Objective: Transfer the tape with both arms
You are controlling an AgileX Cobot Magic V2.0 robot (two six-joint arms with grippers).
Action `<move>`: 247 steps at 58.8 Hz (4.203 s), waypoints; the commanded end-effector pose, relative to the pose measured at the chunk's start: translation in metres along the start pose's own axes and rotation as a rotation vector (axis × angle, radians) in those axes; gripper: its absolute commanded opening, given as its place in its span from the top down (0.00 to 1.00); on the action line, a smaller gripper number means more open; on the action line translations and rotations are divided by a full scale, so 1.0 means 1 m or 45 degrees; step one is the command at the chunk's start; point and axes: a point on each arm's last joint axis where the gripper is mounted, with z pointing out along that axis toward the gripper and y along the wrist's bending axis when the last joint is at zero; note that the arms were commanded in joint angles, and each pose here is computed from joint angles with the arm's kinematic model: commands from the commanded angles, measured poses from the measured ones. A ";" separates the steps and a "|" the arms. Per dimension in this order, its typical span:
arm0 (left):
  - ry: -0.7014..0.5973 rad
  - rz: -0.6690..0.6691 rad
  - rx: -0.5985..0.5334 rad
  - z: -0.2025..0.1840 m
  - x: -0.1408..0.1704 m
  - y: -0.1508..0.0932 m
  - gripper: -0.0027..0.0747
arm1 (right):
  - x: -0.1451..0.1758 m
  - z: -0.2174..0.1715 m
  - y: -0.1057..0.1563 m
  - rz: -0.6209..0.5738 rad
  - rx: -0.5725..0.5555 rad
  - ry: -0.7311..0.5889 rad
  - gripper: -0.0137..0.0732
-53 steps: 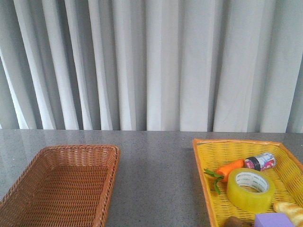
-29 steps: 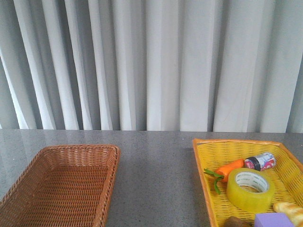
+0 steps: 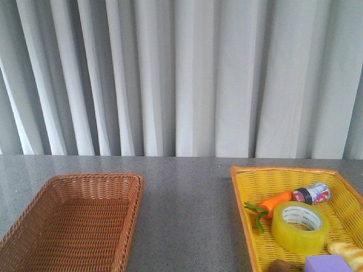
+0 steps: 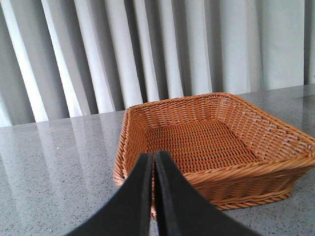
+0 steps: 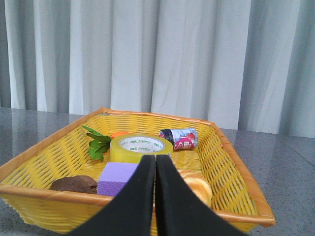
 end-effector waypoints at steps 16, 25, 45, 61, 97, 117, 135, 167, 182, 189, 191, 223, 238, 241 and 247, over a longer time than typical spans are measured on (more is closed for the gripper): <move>-0.126 -0.023 -0.011 -0.002 -0.010 0.001 0.97 | -0.006 -0.001 -0.001 -0.007 0.021 -0.099 0.85; -0.126 -0.023 -0.011 -0.002 -0.010 0.001 0.97 | -0.006 -0.001 -0.001 -0.007 0.021 -0.099 0.85; -0.126 -0.023 -0.011 -0.002 -0.010 0.001 0.97 | -0.003 0.000 -0.001 -0.002 0.014 -0.050 0.85; -0.057 -0.091 -0.003 -0.002 -0.006 0.000 0.97 | 0.005 -0.001 0.000 0.075 -0.001 0.062 0.85; 0.069 -0.191 0.045 0.020 -0.128 0.003 0.97 | -0.098 0.016 -0.007 0.148 -0.021 0.236 0.85; 0.464 -0.160 0.070 0.088 -0.161 0.003 0.97 | -0.134 0.061 -0.013 0.055 -0.013 0.675 0.85; 0.749 -0.161 0.085 0.109 -0.136 0.000 0.97 | -0.121 0.077 -0.012 0.049 -0.018 0.831 0.85; 0.712 -0.166 0.078 0.113 -0.137 0.001 0.56 | -0.122 0.078 -0.013 0.034 -0.015 0.818 0.43; 0.690 -0.167 0.076 0.114 -0.139 0.001 0.21 | -0.122 0.077 -0.012 0.066 -0.024 0.826 0.14; 0.688 -0.187 0.104 0.114 -0.139 -0.002 0.21 | -0.122 0.078 -0.010 0.090 -0.033 0.815 0.16; 0.683 -0.174 0.136 0.114 -0.140 -0.006 0.21 | -0.123 0.078 -0.011 0.090 -0.033 0.810 0.17; 0.742 0.074 0.761 0.132 -0.143 -0.088 0.21 | -0.129 0.186 -0.022 0.129 0.149 1.269 0.21; 0.762 0.077 0.763 0.134 -0.140 -0.089 0.21 | -0.124 0.264 -0.020 0.155 0.129 1.352 0.21; 0.763 0.078 0.763 0.134 -0.140 -0.089 0.21 | -0.124 0.278 -0.020 0.152 0.128 1.368 0.21; 0.762 0.077 0.763 0.134 -0.140 -0.089 0.21 | -0.116 0.305 -0.020 0.135 0.129 1.429 0.22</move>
